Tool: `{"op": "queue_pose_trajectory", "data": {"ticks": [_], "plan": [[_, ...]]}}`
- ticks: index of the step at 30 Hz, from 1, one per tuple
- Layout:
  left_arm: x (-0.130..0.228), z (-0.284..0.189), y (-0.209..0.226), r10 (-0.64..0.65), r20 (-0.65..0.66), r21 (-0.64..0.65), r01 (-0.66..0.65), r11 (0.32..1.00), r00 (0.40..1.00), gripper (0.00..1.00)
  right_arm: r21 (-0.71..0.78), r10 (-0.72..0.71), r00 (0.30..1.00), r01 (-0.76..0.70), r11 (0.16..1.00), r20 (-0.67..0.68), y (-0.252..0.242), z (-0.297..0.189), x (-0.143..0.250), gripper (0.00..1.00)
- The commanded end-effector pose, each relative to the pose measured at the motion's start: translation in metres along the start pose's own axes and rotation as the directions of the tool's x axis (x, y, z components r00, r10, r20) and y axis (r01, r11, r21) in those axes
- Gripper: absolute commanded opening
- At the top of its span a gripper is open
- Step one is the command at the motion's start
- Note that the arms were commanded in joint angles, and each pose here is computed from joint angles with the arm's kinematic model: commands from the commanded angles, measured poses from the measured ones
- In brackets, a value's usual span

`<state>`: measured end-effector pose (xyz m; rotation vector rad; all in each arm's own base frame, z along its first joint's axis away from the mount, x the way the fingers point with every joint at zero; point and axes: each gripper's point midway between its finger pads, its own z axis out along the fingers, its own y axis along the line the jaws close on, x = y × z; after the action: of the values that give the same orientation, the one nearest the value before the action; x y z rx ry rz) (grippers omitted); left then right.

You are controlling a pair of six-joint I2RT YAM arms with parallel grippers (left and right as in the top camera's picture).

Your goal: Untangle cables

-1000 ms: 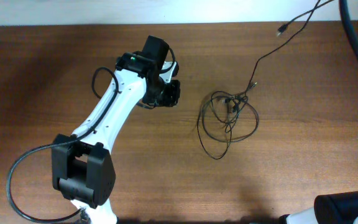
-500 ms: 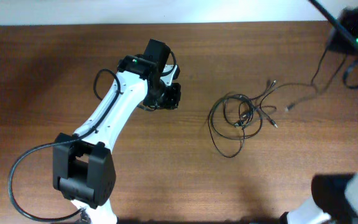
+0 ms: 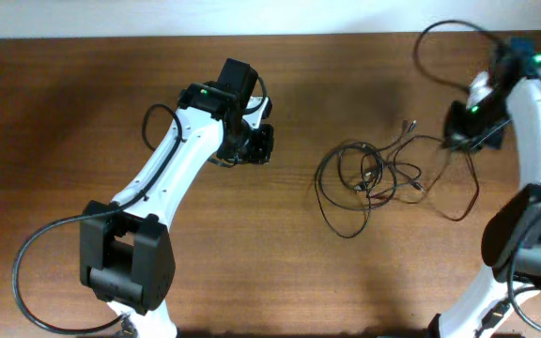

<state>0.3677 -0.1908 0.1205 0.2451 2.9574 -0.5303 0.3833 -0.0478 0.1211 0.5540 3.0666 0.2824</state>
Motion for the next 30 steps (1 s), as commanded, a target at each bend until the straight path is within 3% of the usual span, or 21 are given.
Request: {"op": "queue_pose_trajectory", "data": {"ticks": [1, 7, 13, 16, 20, 22, 25, 30], "plan": [[0.002, 0.004, -0.001, 0.021, -0.012, 0.003, -0.021, 1.000, 1.000, 0.16, -0.071, -0.092, 0.996, 0.092, 0.993, 0.001, 0.023, 0.032, 0.005, 0.13], [0.001, 0.004, -0.002, 0.023, -0.008, 0.003, -0.023, 1.000, 1.000, 0.16, -0.083, -0.153, 0.988, 0.155, 0.984, 0.032, 0.034, 0.088, 0.011, 0.36], [0.002, 0.007, -0.004, 0.029, -0.012, 0.004, -0.029, 1.000, 0.999, 0.16, -0.095, -0.229, 0.960, 0.246, 0.965, 0.159, 0.056, 0.125, 0.001, 0.38], [-0.001, 0.008, -0.006, 0.036, -0.001, 0.007, -0.036, 0.999, 0.999, 0.17, -0.047, -0.146, 0.969, 0.158, 0.986, 0.199, 0.050, 0.136, -0.005, 0.33], [-0.001, 0.009, -0.009, 0.046, 0.000, 0.009, -0.046, 0.999, 0.999, 0.17, -0.005, -0.094, 0.972, 0.098, 0.995, 0.215, 0.041, 0.133, -0.008, 0.04], [0.000, 0.009, -0.011, 0.051, -0.002, 0.010, -0.051, 0.999, 0.999, 0.16, -0.057, -0.101, 0.965, 0.118, 0.991, 0.243, 0.061, 0.092, -0.018, 0.04], [0.000, 0.010, -0.012, 0.052, -0.002, 0.010, -0.052, 0.999, 0.999, 0.17, -0.104, -0.141, 0.922, 0.189, 0.976, 0.360, 0.092, -0.022, -0.028, 0.04], [0.000, 0.010, -0.010, 0.055, 0.000, -0.005, -0.055, 0.998, 0.998, 0.17, -0.117, -0.163, 0.807, 0.275, 0.954, 0.568, 0.112, -0.189, 0.007, 0.04]]}}
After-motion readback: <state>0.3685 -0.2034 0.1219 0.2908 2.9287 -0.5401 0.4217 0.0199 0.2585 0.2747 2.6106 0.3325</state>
